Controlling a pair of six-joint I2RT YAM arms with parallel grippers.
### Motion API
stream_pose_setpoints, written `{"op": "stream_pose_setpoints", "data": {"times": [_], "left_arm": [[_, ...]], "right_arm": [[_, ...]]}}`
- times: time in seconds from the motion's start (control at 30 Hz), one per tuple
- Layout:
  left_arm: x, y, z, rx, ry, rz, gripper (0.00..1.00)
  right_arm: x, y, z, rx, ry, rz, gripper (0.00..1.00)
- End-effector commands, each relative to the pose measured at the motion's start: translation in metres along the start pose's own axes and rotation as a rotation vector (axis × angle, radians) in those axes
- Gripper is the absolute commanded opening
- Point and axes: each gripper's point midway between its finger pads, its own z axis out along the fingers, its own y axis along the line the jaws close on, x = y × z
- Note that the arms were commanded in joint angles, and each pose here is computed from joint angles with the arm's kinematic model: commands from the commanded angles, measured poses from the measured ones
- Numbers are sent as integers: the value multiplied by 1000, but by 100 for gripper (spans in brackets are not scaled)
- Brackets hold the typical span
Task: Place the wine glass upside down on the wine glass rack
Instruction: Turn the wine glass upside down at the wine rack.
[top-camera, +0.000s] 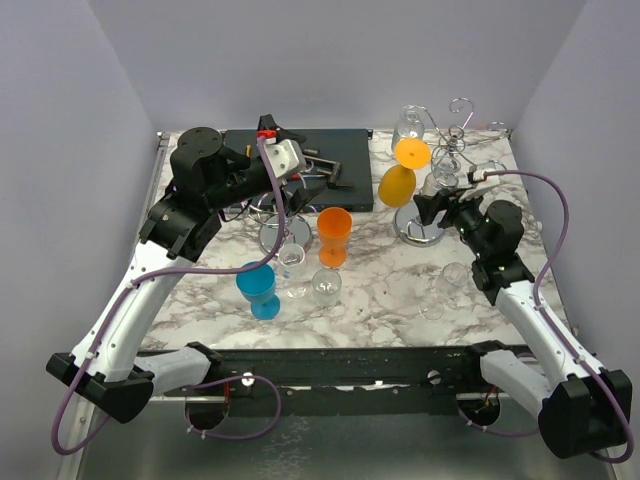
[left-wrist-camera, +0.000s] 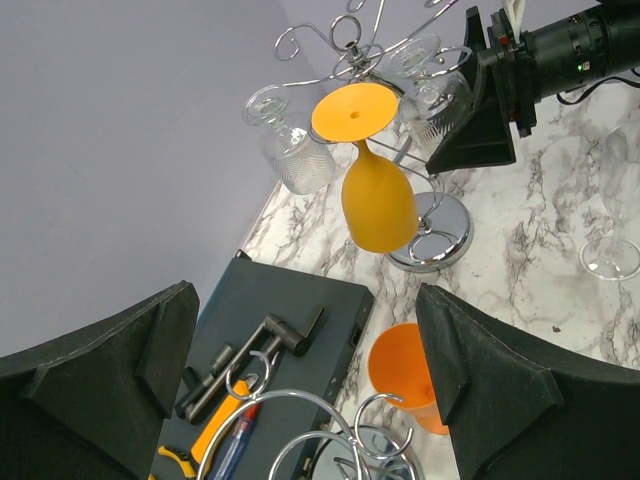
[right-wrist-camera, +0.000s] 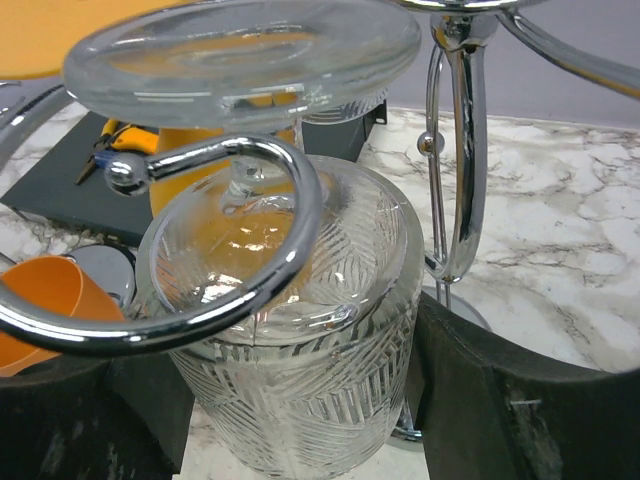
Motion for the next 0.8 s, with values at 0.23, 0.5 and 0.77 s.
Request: {"op": "stream_pose_setpoints", "data": {"times": [0.23,0.5,0.77], "left_arm": [[-2,-3,-1,14,-17,13,99],[-2,-3,0,16,-17,15,99],[-4,-4,-1,16,-20,13,99]], "right_arm": [[-48,22,-1,-123,-140,-79,0],[-44,24,-11,-133,-153,-114,0],[-39,26,-20,-141,-152,-128,0]]}}
